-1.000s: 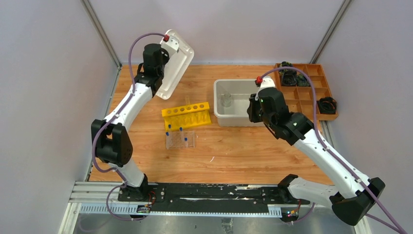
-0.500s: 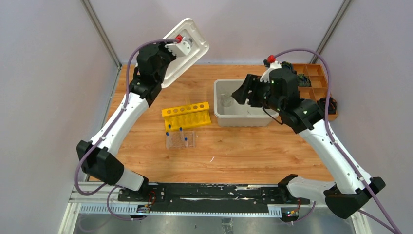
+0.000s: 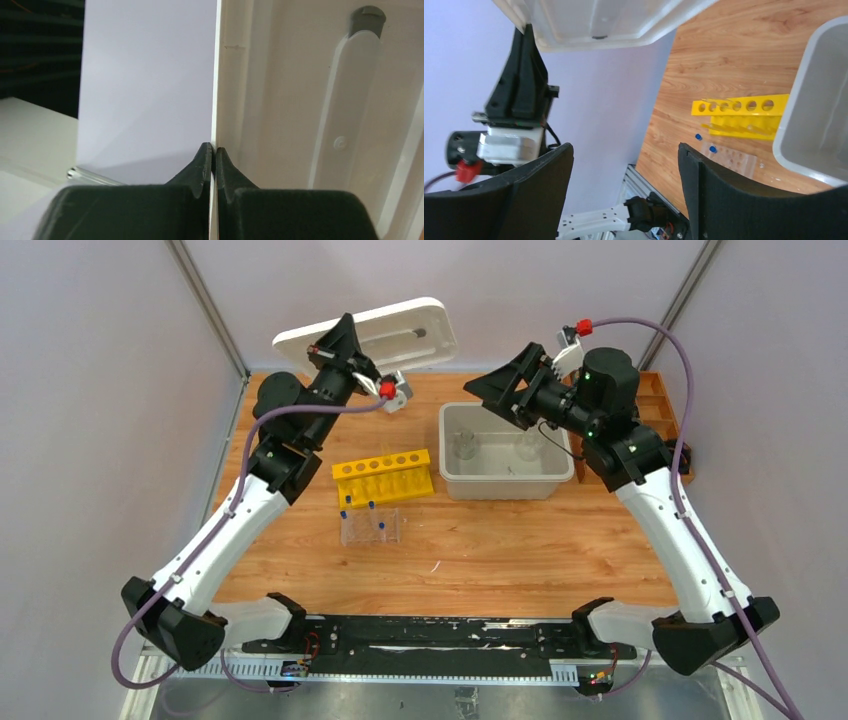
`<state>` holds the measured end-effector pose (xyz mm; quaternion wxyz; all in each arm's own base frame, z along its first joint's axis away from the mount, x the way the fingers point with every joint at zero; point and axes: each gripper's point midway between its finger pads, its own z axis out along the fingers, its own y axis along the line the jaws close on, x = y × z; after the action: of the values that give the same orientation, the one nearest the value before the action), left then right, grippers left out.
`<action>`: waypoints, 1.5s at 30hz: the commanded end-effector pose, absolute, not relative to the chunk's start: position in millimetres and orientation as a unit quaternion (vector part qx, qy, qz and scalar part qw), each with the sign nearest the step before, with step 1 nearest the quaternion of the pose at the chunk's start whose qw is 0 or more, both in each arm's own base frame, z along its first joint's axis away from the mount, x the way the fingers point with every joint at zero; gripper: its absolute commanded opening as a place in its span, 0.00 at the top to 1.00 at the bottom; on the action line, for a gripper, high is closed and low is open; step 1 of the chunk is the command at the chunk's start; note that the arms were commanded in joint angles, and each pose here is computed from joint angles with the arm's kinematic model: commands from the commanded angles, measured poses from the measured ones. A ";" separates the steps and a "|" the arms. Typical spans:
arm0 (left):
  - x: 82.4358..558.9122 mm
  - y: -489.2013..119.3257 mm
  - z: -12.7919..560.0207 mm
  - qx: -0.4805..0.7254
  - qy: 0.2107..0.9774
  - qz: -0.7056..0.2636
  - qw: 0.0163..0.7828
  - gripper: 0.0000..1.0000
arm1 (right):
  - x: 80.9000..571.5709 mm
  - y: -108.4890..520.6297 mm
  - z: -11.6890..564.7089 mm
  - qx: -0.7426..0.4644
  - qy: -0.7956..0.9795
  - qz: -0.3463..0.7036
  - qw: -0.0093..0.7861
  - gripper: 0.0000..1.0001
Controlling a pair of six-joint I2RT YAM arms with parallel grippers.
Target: Organize the chemistry lab equipment
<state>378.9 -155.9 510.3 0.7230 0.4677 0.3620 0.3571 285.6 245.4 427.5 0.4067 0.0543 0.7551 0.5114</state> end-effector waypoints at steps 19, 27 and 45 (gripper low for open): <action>294.1 -200.5 548.6 0.509 0.029 0.489 0.708 1.00 | 331.5 207.4 444.9 0.317 0.581 0.674 0.327 0.11; 279.8 -208.4 550.1 0.512 -0.021 0.500 0.698 1.00 | 355.6 237.2 452.6 0.293 0.578 0.709 0.280 0.09; 283.9 -220.8 531.4 0.532 -0.057 0.516 0.669 1.00 | 367.9 293.1 466.3 0.255 0.560 0.757 0.220 0.21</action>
<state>300.1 -218.0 521.0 0.6632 0.5552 -0.0200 0.5015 374.0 293.9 439.2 0.2112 0.2764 0.5905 0.7282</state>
